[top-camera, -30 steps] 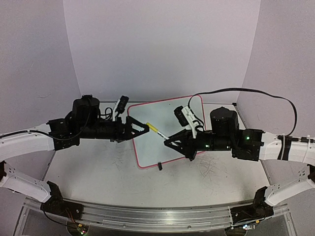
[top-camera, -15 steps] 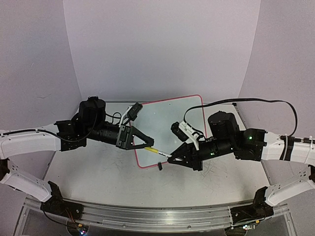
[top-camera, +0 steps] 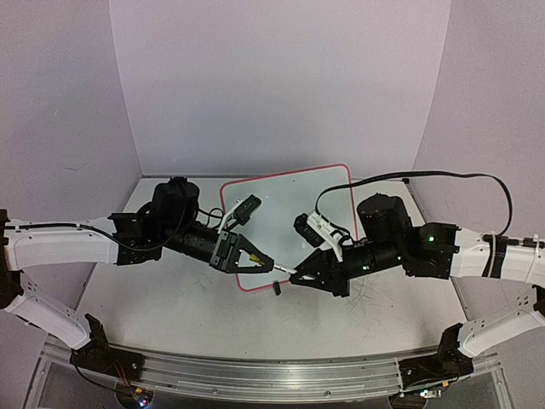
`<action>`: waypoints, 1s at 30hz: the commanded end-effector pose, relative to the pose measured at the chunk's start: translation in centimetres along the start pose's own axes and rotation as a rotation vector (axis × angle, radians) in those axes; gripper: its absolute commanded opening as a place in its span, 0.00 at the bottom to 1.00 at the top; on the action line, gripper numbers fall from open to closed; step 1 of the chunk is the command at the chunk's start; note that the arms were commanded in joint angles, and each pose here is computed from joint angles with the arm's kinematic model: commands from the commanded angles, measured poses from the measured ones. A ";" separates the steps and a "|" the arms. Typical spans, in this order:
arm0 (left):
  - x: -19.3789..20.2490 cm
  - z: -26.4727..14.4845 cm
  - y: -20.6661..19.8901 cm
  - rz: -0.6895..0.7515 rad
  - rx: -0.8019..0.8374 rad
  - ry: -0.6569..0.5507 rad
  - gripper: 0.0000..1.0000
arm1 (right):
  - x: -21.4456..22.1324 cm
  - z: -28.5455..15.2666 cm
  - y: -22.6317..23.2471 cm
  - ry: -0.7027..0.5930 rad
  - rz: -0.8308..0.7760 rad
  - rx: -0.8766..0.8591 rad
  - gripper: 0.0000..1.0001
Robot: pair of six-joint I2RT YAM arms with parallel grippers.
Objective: Write a sentence on the whiteboard
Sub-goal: Pass from the right arm to the left
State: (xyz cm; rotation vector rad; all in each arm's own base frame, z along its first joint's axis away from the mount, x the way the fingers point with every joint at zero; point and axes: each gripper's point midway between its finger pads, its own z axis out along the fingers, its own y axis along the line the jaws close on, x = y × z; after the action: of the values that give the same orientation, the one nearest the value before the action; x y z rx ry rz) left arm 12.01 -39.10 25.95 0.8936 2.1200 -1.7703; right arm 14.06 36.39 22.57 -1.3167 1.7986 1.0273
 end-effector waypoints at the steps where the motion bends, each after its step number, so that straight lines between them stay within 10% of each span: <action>1: -2.0 -0.4 -2.7 0.081 0.064 -0.041 0.36 | -1.8 -1.0 0.2 -0.051 -0.040 0.021 0.00; 12: -2.5 -0.2 -2.4 0.082 0.041 -0.050 0.34 | -0.7 -1.2 0.1 -0.026 -0.032 0.029 0.00; 20: -2.7 0.0 -1.7 0.087 0.001 -0.050 0.01 | -0.9 -1.6 0.1 -0.037 -0.022 0.039 0.05; 26: -4.0 -0.5 -1.5 0.118 -0.054 -0.109 0.00 | -3.0 -3.1 -3.0 -0.204 0.151 0.225 0.95; 30: -5.8 -1.3 -2.5 0.155 -0.068 -0.190 0.00 | -6.0 -5.4 -3.2 -0.448 0.321 0.220 0.98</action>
State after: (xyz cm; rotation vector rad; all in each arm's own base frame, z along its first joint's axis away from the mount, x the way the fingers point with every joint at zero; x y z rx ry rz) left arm 13.84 -39.70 26.59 0.8583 2.0927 -1.6629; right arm 16.28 34.35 23.66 -1.0132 1.8609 0.9757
